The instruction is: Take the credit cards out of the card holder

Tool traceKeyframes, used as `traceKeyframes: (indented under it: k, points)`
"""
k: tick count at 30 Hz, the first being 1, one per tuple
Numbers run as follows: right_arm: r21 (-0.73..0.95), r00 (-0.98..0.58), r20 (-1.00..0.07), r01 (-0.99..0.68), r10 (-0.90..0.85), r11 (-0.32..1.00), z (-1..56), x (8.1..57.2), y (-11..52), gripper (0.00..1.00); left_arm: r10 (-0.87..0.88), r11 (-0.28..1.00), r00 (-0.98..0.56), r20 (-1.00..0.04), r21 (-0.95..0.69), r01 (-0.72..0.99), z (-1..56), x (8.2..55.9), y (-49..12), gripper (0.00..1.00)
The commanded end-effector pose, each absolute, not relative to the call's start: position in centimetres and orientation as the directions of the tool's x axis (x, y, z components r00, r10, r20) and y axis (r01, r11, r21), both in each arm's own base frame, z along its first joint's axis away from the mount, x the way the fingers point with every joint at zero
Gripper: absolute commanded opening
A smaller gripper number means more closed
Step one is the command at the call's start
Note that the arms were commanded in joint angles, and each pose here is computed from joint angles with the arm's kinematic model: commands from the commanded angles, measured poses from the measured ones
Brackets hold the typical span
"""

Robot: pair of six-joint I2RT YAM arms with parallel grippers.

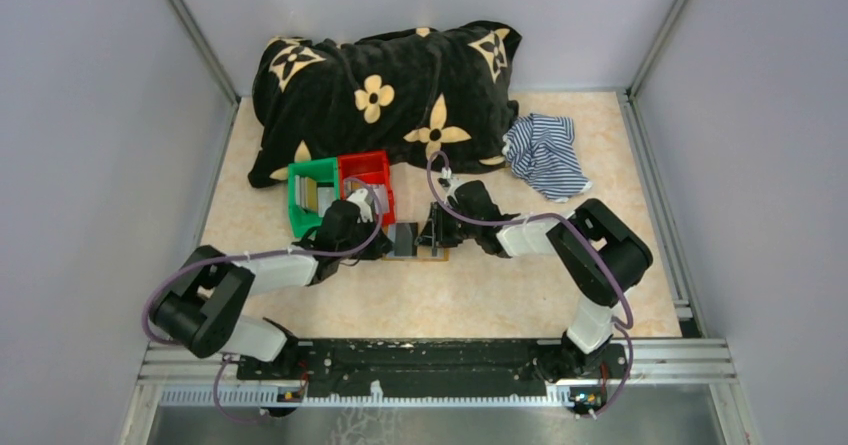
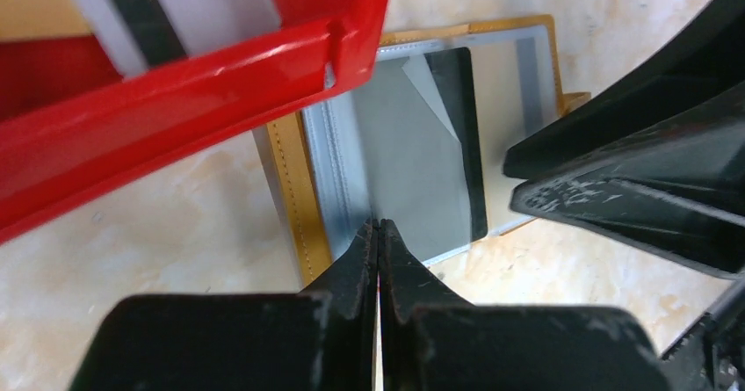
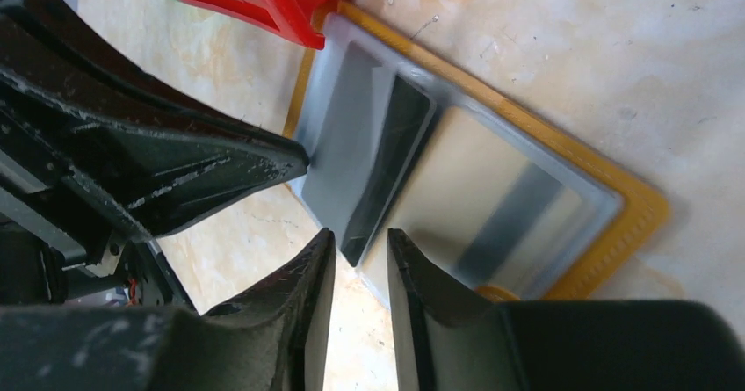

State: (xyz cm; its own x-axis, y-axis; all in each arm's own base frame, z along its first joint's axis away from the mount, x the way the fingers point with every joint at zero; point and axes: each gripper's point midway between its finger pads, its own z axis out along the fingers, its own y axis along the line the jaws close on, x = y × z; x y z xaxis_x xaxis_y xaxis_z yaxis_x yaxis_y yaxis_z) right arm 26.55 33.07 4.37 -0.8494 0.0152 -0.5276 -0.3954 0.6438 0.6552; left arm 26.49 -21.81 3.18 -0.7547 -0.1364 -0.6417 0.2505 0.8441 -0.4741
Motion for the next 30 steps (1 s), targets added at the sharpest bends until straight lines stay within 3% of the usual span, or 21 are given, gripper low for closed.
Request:
traceKeyframes:
  k: [1, 6, 30]
  points:
    - [0.657, -0.815, -0.579, -0.449, 0.025, 0.605, 6.2, 27.3, 34.4, 0.3, -0.12, 0.829, -0.777, -0.618, -0.493, 0.264, 1.6, 26.5, -22.5, 0.0]
    - [0.654, -0.817, -0.576, -0.445, 0.021, 0.612, 5.9, 27.3, 34.3, 0.37, -0.114, 0.837, -0.809, -0.577, -0.494, 0.235, -0.3, 25.7, -22.2, 0.0]
    - [0.642, -0.84, -0.542, -0.393, 0.028, 0.658, 3.2, 27.1, 32.9, 0.38, -0.11, 0.845, -0.816, -0.568, -0.485, 0.224, -0.5, 25.3, -21.7, 0.0]
